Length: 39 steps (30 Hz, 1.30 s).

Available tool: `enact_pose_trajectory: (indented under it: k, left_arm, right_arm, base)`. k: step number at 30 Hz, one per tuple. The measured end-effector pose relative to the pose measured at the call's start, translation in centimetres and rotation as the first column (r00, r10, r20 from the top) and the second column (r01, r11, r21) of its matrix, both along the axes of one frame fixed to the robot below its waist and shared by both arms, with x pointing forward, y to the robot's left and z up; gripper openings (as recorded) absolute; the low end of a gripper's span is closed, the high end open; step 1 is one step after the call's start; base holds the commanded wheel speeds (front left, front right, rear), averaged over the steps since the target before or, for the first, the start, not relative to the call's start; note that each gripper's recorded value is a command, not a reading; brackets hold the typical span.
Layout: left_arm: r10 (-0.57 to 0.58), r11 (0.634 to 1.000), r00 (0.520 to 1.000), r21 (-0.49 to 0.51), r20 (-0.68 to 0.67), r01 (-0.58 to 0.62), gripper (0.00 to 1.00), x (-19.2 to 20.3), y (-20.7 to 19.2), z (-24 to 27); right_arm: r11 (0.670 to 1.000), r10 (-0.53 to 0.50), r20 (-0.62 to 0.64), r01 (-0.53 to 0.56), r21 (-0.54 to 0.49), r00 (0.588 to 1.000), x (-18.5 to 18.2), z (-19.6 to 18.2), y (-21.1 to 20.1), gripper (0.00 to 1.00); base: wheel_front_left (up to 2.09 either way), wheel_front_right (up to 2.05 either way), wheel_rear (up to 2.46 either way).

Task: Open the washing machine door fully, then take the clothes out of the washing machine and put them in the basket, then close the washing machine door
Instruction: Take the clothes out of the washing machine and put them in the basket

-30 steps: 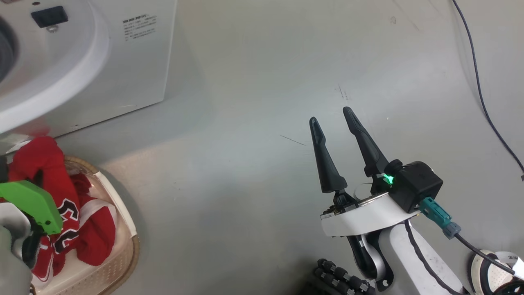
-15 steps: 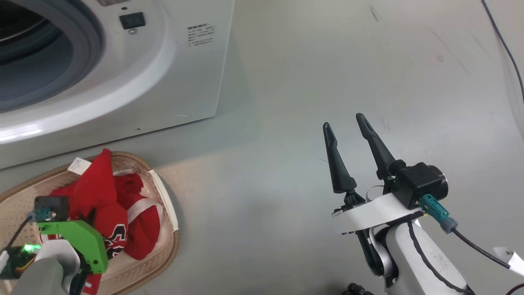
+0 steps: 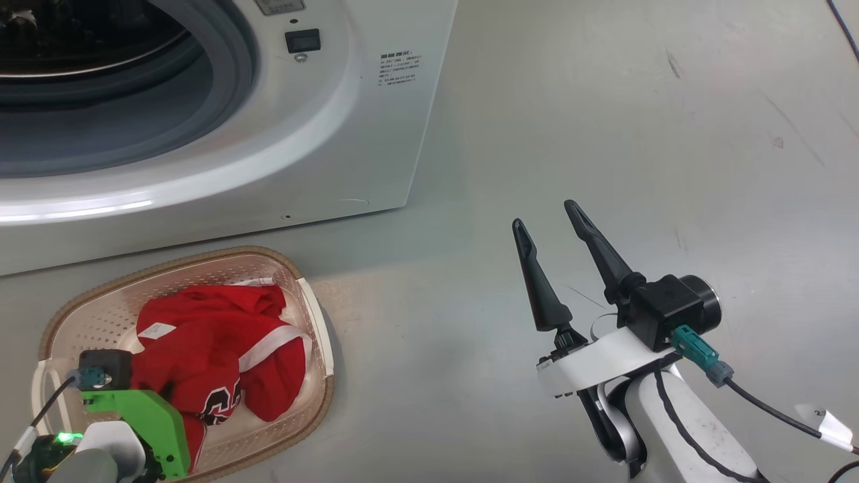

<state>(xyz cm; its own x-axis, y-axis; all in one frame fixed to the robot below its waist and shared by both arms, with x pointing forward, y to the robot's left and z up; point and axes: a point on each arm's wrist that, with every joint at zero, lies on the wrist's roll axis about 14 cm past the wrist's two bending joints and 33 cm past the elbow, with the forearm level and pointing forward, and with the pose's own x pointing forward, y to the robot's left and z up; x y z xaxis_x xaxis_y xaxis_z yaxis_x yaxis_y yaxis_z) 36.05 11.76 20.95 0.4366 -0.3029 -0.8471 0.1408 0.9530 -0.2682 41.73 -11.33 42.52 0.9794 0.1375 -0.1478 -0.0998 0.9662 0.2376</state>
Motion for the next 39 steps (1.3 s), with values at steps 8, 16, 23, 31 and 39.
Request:
enact_pose_trajectory:
  k: [8,16,23,31,39]
  left_arm:
    - [-0.055,0.998,0.998,-0.012,-0.028,0.055,0.0,0.3,-1.3,-1.2]
    - [-0.119,0.992,0.991,-0.035,-0.054,0.117,0.0,1.7,-3.3,-2.9]
    - [-0.168,0.985,0.982,-0.061,-0.09,0.163,1.0,1.5,-5.0,-4.6]
    - [-0.176,0.981,0.98,-0.093,-0.092,0.167,1.0,1.3,-6.6,-4.6]
    - [-0.101,0.991,0.995,-0.084,0.015,0.101,1.0,2.9,-4.9,-2.5]
  right_arm:
    - [1.0,-0.017,-0.037,0.016,-0.017,0.999,-0.2,-1.3,-0.7,1.0]
    - [0.998,-0.059,-0.076,0.056,-0.037,0.995,-0.5,-2.6,-2.1,1.0]
    - [0.991,-0.125,-0.097,0.12,-0.052,0.987,-0.9,-3.1,-4.0,1.0]
    - [0.986,-0.159,-0.091,0.153,-0.067,0.983,-0.5,-3.1,-5.0,1.0]
    - [0.992,-0.119,-0.045,0.117,-0.046,0.992,0.8,-1.9,-3.8,1.0]
  base:
    - [0.0,0.0,0.0]
    - [0.0,0.0,0.0]
    - [0.0,0.0,0.0]
    - [0.0,0.0,0.0]
    - [0.0,0.0,0.0]
